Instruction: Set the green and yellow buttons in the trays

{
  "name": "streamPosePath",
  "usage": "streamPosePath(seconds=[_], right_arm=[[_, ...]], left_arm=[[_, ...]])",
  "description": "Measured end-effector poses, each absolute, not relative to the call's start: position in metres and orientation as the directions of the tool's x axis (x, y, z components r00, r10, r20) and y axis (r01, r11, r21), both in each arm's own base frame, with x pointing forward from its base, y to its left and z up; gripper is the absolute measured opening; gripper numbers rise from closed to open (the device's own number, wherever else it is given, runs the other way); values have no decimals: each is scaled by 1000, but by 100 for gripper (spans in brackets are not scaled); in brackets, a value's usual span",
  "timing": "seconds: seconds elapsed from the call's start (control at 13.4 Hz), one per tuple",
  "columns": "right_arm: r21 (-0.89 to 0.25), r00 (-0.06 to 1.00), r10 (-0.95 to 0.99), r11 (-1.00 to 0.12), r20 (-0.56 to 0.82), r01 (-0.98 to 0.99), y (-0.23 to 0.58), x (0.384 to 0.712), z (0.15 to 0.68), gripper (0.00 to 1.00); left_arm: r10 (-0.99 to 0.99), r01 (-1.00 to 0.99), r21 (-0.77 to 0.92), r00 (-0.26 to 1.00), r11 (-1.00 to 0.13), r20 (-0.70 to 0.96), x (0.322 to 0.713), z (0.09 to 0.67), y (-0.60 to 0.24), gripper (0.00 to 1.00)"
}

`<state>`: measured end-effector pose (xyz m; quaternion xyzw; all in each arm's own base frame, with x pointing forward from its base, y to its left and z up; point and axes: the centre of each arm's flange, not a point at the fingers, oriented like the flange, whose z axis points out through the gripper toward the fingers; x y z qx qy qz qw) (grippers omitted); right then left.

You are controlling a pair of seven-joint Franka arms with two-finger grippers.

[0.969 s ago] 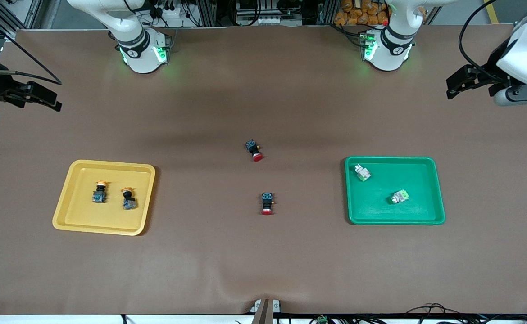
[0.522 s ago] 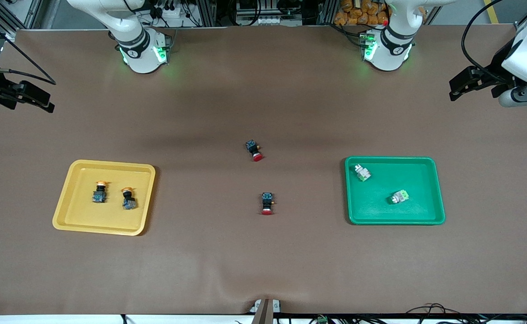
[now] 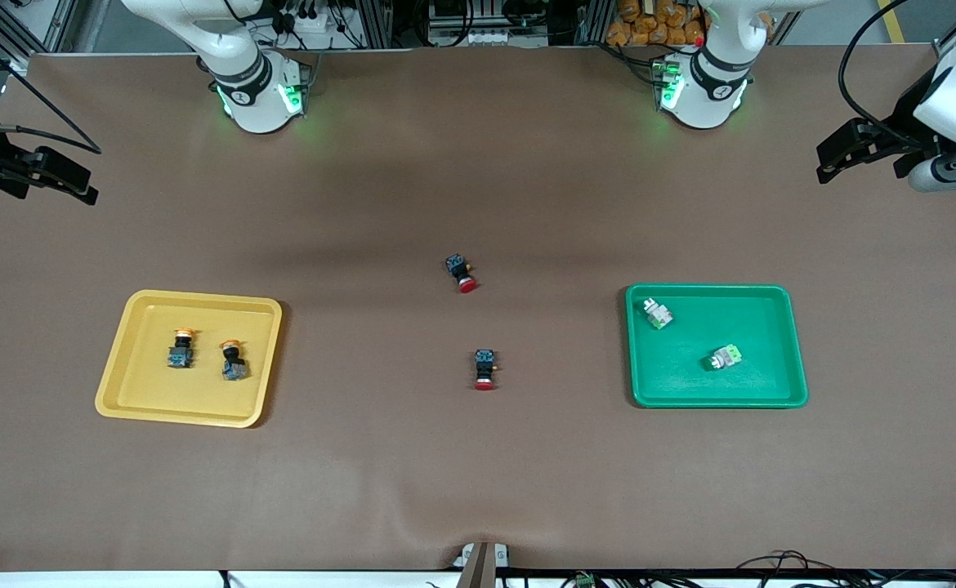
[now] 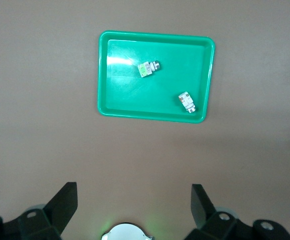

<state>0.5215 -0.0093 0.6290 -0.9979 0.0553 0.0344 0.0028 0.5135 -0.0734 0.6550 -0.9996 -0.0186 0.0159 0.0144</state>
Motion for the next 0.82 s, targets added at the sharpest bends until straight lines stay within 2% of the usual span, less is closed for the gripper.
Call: streamPosePath(seconds=[0.82], right_arm=[[-3,992,-100,-995,-73,-100,-13,521,629,100]], left_arm=[[9,8,-27,999,-1000,-33,515,654,-73,100]])
